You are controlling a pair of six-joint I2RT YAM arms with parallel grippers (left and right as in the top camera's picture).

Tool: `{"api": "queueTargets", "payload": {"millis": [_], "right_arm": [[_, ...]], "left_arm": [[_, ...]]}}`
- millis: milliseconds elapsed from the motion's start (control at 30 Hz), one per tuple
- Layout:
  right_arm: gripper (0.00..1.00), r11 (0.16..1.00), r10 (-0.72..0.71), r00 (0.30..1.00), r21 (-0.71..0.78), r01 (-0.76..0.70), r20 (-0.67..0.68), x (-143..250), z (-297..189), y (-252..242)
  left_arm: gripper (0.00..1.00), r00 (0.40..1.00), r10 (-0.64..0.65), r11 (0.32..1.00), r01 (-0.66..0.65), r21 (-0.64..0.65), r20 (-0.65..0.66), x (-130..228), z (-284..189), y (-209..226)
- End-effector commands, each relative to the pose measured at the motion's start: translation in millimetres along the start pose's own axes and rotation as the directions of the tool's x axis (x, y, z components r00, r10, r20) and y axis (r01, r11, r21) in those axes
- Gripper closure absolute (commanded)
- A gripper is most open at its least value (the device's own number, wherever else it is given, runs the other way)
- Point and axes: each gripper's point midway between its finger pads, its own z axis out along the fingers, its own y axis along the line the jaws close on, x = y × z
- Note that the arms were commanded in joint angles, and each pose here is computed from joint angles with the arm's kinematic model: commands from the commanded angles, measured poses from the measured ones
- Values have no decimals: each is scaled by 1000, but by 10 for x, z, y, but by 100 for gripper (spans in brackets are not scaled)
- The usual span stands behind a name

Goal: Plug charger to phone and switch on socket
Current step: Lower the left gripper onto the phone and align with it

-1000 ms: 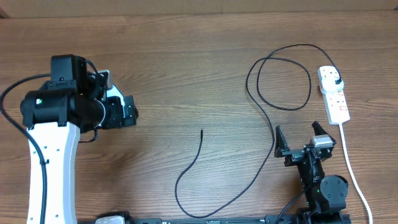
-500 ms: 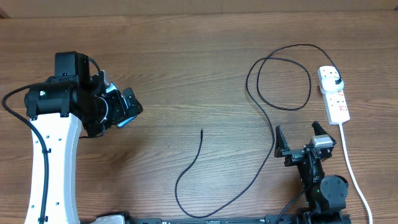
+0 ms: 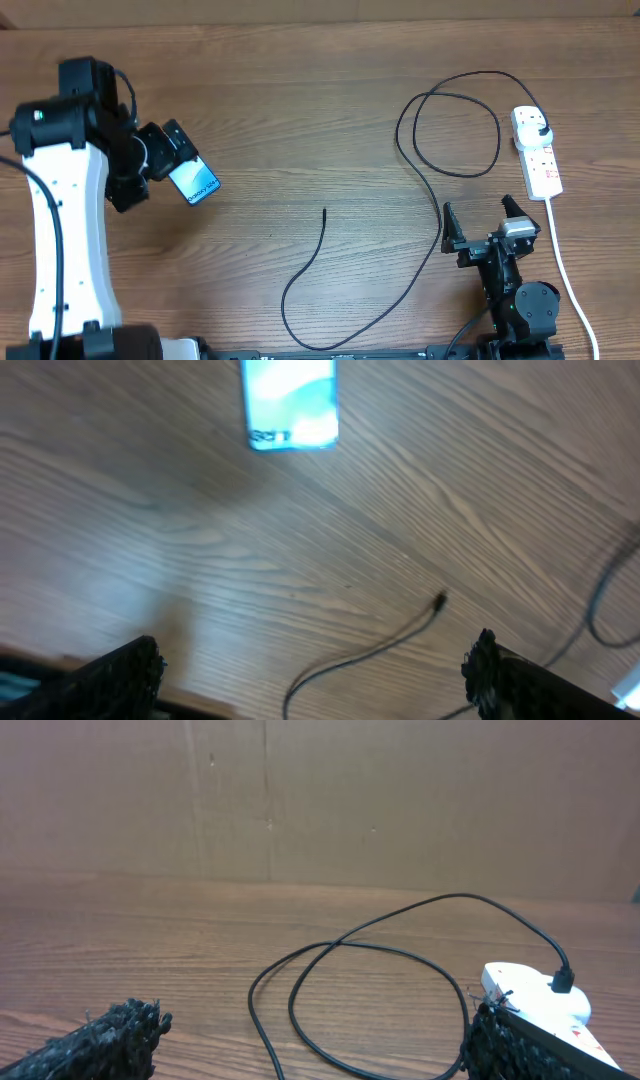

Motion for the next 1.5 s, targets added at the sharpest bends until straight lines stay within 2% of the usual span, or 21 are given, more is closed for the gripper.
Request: {"api": "queueTargets", "payload": {"millis": [0,167,467,500,533,567,600,633,667,700,1200,1467], "right_arm": [[0,1000,-2,1000,-1,2,6,13,0,5],[0,1000,-2,1000,-1,2,6,13,0,4],[0,1000,-2,1000,-1,2,6,13,0,5],[0,1000,-2,1000,-1,2,6,13,0,4],[0,1000,-2,1000,-1,2,6,12,0,5],[0,1000,-2,1000,-1,2,6,13,0,5],[0,1000,-2,1000,-1,2,6,13,0,5],[0,1000,-2,1000,-1,2,6,13,0,5],[0,1000,-2,1000,-1,2,6,13,0,5],[0,1000,-2,1000,-1,2,6,13,0,4],[0,1000,-2,1000,-1,2,6,13,0,5],[0,1000,-2,1000,-1,2,6,13,0,5]], "left_arm": [[0,999,-44,995,46,-93,22,-203,63,97],[0,995,-98,975,96,-200,0,-327,317,228],[0,988,-119,959,89,-271,-100,-374,716,288],[18,987,-121,957,87,-277,-108,-376,751,296],[53,986,-120,955,83,-284,-114,-384,784,304],[66,986,-121,955,83,-286,-118,-394,817,303],[59,985,-122,954,83,-288,-122,-403,848,304],[36,985,-122,954,83,-287,-121,-415,869,300],[6,985,-122,955,83,-286,-120,-434,897,295],[0,986,-121,955,84,-283,-117,-451,916,287],[1,996,-84,972,91,-216,42,-883,1032,135],[1,995,-83,969,92,-229,46,-885,1071,165]]}}
